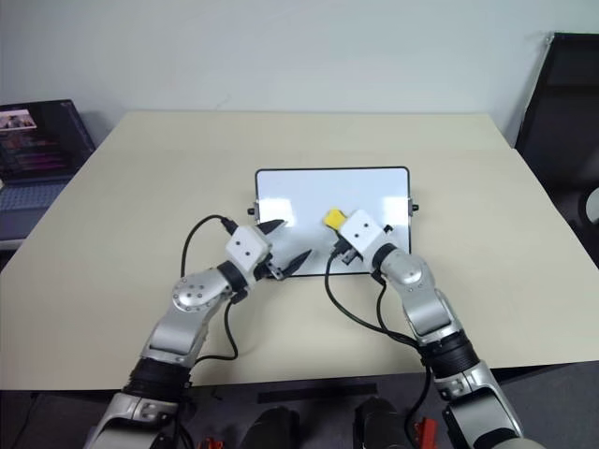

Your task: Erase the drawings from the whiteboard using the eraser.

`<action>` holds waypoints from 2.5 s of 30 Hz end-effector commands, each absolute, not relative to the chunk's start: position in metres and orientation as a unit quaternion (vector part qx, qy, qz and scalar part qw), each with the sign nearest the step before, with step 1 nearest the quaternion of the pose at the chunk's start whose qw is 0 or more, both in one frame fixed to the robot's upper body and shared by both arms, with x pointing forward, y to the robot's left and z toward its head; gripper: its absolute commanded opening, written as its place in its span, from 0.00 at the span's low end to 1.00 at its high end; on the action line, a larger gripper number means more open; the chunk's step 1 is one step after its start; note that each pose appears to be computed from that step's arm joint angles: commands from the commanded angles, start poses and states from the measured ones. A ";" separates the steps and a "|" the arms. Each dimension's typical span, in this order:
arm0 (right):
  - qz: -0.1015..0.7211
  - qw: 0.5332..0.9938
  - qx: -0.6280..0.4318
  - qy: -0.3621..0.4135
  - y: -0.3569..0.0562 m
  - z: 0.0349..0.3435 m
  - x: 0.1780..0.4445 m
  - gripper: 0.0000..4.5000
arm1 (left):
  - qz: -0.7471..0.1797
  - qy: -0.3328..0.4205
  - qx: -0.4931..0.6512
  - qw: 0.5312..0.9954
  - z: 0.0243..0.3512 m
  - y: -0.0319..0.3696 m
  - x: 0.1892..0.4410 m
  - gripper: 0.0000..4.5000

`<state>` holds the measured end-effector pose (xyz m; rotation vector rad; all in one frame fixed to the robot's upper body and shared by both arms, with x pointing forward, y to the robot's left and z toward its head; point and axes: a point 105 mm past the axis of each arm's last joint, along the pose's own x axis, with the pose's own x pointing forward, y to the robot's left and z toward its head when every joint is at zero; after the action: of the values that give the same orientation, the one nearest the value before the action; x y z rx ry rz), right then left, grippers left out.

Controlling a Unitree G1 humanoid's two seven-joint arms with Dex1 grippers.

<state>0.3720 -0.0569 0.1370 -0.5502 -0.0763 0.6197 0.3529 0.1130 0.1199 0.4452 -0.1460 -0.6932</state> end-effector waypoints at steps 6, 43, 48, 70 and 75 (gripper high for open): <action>0.274 0.928 -0.233 -0.101 -0.055 0.172 0.378 0.24 | -0.348 -0.098 0.215 0.907 0.132 0.104 0.354 1.00; 0.205 0.948 -0.223 -0.098 -0.126 0.185 0.348 0.24 | -0.426 -0.161 0.171 0.873 0.160 0.068 0.348 1.00; 0.142 0.959 -0.242 -0.045 -0.176 0.181 0.335 0.24 | -0.534 -0.157 0.105 0.824 0.160 0.040 0.322 1.00; -0.007 0.985 -0.083 0.148 -0.248 0.113 0.319 0.24 | -0.680 -0.071 0.098 0.723 0.127 0.015 0.293 1.00; -0.007 0.985 -0.082 0.150 -0.247 0.107 0.323 0.24 | -0.660 -0.073 0.120 0.738 0.124 0.020 0.299 1.00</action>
<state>0.3197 -0.2467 0.0966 -0.1594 0.3515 -0.0107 0.2938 0.0172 0.1154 0.2266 -0.1139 -1.4776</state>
